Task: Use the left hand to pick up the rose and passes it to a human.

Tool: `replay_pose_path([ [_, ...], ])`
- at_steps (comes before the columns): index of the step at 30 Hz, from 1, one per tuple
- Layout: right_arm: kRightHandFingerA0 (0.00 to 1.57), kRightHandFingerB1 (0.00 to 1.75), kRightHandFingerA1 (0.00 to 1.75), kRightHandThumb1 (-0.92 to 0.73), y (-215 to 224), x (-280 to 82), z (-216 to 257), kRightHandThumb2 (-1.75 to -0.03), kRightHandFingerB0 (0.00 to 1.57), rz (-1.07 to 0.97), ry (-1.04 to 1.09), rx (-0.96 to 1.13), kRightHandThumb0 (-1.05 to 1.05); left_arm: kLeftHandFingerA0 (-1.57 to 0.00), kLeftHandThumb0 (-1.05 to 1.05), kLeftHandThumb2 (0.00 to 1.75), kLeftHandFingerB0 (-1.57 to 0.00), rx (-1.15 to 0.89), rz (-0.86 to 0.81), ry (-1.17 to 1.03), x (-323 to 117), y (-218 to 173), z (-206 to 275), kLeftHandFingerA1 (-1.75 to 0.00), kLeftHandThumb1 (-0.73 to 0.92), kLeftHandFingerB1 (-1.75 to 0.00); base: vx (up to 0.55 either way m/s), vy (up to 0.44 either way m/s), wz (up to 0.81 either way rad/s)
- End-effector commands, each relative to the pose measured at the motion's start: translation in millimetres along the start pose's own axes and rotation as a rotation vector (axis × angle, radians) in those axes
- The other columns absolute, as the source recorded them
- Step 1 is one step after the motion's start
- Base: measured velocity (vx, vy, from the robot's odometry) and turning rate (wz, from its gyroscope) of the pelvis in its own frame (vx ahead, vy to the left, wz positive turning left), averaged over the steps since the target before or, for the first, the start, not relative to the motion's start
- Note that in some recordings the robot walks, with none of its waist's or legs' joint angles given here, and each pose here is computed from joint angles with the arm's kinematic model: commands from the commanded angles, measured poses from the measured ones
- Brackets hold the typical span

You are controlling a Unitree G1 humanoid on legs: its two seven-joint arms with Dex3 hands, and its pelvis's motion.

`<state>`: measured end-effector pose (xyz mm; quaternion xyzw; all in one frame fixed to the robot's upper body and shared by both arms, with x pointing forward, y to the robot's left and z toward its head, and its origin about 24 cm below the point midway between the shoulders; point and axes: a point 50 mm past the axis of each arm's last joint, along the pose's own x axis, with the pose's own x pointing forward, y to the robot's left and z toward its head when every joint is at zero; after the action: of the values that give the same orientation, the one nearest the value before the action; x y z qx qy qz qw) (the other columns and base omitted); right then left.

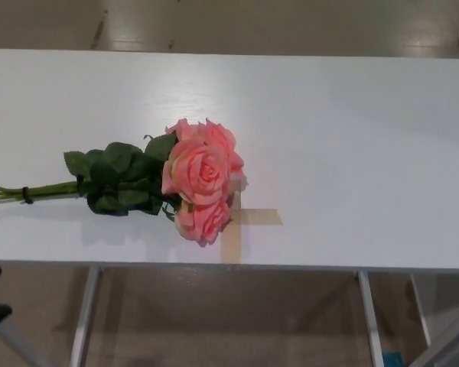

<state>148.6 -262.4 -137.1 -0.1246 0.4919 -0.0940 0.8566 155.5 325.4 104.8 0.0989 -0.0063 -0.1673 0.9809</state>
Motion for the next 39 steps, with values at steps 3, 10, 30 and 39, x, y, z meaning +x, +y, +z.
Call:
replay_pose_path([
  [3,0.63,0.36,0.48,-0.72,-2,-1,-6,-0.62,0.52,-0.008,0.017,-0.016,-0.54,-0.45,-0.46,0.61,-0.36,-0.028,-0.153,-0.364,16,-7,77,-0.43,0.35,-0.38,0.00,0.000,0.00],
  [10,0.63,0.36,0.48,-0.72,-3,0,-3,-0.62,0.53,-0.008,0.016,-0.010,-0.54,-0.40,-0.55,0.64,-0.31,0.149,-0.031,-0.376,43,0,100,-0.40,0.36,-0.39,0.00,0.000,0.01],
  [30,0.64,0.36,0.49,-0.72,-1,0,-4,-0.62,0.54,-0.009,0.021,-0.014,-0.54,-0.07,-0.29,0.81,-0.07,0.649,0.017,-0.152,146,15,112,-0.50,0.18,-0.49,0.00,0.000,0.00],
  [39,0.64,0.36,0.49,-0.72,0,0,-4,-0.62,0.54,-0.003,0.017,-0.016,-0.54,0.00,-0.32,0.80,0.00,0.859,0.064,0.075,202,0,102,-0.48,0.18,-0.47,0.00,0.000,0.00],
])
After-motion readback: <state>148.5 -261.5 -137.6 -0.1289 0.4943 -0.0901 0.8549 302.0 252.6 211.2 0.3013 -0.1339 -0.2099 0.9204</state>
